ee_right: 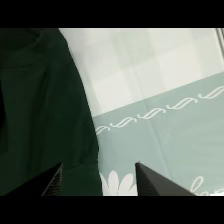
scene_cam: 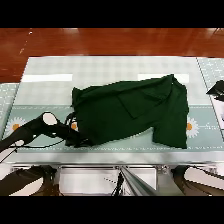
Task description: Fold the shirts.
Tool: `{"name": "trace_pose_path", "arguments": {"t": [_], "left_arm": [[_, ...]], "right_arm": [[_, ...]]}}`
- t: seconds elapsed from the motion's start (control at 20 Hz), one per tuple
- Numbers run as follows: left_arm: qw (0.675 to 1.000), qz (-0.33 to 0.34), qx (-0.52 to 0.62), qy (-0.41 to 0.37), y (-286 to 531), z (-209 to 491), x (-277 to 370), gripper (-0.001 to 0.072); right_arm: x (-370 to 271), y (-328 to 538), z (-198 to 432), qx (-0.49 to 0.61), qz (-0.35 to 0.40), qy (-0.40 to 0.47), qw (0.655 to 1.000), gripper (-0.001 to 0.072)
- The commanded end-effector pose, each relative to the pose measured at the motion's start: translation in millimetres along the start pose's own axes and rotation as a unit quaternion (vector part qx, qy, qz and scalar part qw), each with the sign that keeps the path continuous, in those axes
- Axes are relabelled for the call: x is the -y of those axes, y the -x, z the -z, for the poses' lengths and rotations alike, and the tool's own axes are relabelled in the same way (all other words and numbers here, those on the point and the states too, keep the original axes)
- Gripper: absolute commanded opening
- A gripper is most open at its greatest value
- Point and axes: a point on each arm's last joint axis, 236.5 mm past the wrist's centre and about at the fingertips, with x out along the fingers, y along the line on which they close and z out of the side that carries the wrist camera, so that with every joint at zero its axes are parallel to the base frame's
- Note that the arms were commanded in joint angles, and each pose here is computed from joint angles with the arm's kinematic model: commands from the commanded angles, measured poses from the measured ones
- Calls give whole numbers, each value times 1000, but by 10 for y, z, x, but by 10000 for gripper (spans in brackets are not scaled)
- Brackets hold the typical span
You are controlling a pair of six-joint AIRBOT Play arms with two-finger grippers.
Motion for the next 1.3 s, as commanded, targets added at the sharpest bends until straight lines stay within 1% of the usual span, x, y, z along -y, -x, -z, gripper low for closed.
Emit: {"name": "trace_pose_path", "arguments": {"t": [0.0, 0.05, 0.35, 0.45, 0.55, 0.6, 0.85, 1.15, 1.25], "left_arm": [[998, 6, 63, 23, -75, -337, 9, 103], [998, 5, 62, 19, -71, -338, 0, 17], [999, 10, 43, -2, -35, -227, 43, 16], [998, 17, 55, -12, 32, -234, 106, 15], [996, 27, 73, -30, 135, -248, 200, 16], [995, 32, 84, -39, 195, -253, 254, 15], [987, 59, 131, -77, 467, -244, 489, 16], [982, 75, 151, -86, 602, -284, 637, 16], [980, 79, 158, -92, 657, -318, 700, 16]], "right_arm": [[-3, 2, 6, -1, -1, 0, 1000, 538], [2, 2, -4, 1, 0, 0, 1000, 537], [18, -65, -25, 3, -1, -3, 1000, 538], [-68, -213, 90, -17, -28, -2, 999, 538], [-244, -399, 229, -39, -78, -3, 996, 540], [-273, -492, 298, -52, -90, 2, 995, 557], [-108, -837, 502, -102, -87, -16, 991, 557], [-130, -1234, 694, -154, -92, -23, 983, 546], [-140, -1361, 713, -160, -88, -29, 983, 529]]}}
